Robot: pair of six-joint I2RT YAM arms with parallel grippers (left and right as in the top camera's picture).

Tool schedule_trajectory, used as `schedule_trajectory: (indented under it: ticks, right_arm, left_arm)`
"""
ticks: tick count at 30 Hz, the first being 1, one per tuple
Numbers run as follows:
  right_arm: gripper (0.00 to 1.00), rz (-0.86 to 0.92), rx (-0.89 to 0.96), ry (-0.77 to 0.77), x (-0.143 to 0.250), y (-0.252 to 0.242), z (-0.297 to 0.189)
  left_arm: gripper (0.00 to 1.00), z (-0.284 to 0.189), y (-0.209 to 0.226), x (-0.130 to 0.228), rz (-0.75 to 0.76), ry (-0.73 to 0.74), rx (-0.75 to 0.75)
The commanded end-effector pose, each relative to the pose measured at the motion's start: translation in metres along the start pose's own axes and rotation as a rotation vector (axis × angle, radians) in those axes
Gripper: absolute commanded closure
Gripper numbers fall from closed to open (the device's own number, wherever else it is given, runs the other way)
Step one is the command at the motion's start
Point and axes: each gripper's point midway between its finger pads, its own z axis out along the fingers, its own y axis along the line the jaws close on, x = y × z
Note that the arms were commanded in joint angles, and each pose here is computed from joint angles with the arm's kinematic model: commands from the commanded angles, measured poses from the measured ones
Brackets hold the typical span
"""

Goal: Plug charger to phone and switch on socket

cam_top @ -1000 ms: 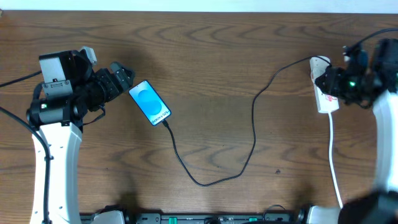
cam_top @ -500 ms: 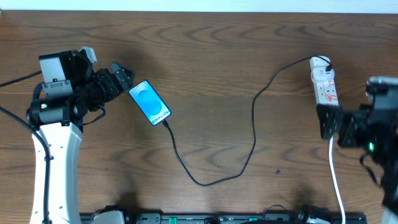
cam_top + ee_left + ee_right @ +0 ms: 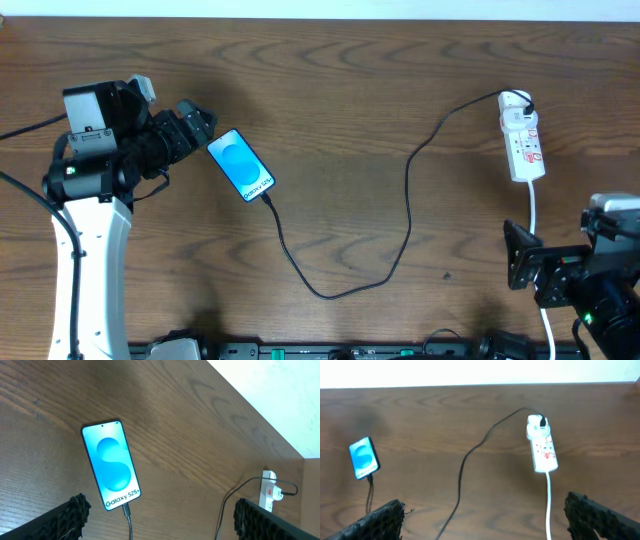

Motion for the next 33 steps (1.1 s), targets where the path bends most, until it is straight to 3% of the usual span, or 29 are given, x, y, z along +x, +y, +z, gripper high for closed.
schedule_trajectory:
  ticks: [1, 10, 19, 33]
  right_arm:
    - [0.01, -0.083, -0.014, -0.054, 0.002, 0.004, 0.003]
    - [0.01, -0.251, -0.01, -0.281, 0.024, 0.002, 0.062]
    - [0.01, -0.298, -0.007, -0.475, 0.08, -0.001, 0.133]
    - [0.01, -0.27, -0.035, -0.475, 0.128, 0.0, 0.165]
  left_arm:
    - [0.06, -0.001, -0.003, 0.001, 0.013, 0.005, 0.013]
    - [0.06, -0.001, -0.003, 0.001, 0.013, 0.005, 0.013]
    - [0.06, -0.001, -0.003, 0.001, 0.013, 0.005, 0.013]
    - [0.06, -0.001, -0.003, 0.001, 0.013, 0.005, 0.013]
